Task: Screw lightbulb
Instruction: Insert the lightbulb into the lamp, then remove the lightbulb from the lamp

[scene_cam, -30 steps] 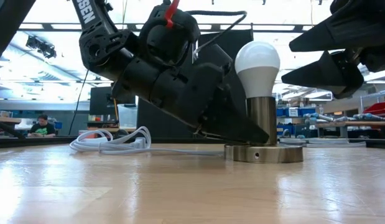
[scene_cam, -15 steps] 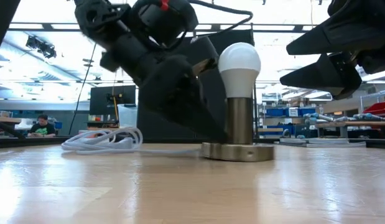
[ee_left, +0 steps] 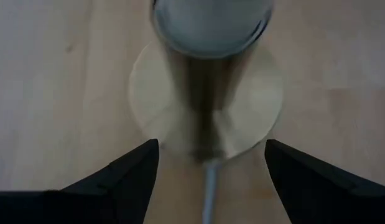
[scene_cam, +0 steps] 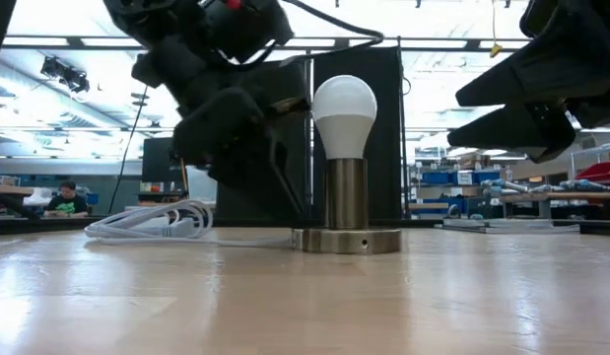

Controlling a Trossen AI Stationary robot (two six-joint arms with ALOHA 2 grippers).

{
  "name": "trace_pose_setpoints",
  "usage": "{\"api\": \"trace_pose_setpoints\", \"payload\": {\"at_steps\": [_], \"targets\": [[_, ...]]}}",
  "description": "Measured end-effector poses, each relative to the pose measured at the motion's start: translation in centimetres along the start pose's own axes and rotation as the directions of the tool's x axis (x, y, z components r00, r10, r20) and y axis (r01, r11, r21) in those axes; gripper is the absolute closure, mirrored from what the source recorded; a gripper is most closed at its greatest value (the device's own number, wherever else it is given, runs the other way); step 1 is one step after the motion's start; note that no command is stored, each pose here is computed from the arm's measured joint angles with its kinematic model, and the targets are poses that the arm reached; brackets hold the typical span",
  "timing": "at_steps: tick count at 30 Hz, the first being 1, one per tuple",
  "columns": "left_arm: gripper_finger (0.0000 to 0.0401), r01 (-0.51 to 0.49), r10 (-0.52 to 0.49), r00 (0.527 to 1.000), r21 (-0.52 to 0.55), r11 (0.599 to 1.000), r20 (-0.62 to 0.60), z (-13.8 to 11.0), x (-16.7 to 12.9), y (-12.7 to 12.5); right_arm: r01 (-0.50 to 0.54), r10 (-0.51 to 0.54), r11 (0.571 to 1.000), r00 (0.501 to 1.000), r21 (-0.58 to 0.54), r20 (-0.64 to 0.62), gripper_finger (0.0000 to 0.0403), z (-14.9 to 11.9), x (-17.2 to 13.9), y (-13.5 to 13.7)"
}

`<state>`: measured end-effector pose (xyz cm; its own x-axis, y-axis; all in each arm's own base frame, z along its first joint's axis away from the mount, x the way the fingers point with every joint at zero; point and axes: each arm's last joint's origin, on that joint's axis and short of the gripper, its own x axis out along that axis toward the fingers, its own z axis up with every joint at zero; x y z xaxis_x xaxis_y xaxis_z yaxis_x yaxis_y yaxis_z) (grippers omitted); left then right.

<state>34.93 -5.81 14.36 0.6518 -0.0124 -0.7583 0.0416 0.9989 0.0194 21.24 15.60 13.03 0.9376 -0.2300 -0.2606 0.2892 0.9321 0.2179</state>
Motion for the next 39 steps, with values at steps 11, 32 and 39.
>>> {"api": "trace_pose_setpoints", "payload": {"at_steps": [11,32,39], "targets": [[0.0101,-0.075,0.114,0.96,-0.157,0.985,0.256,-4.2,-3.5,0.1,0.024,-0.024,1.0,1.0,0.015,0.0,0.0058,0.0,0.2,-0.3],[0.0101,-0.019,0.243,0.794,-0.378,0.926,0.557,-6.2,-4.7,1.4,0.04,-0.041,0.997,0.999,0.063,0.018,0.0058,0.4,0.7,-0.5],[0.0101,0.029,0.184,0.803,-0.345,0.938,0.568,-6.1,-4.7,1.0,0.031,-0.032,0.998,0.999,0.057,0.013,0.0058,0.2,0.4,-0.4]]}}
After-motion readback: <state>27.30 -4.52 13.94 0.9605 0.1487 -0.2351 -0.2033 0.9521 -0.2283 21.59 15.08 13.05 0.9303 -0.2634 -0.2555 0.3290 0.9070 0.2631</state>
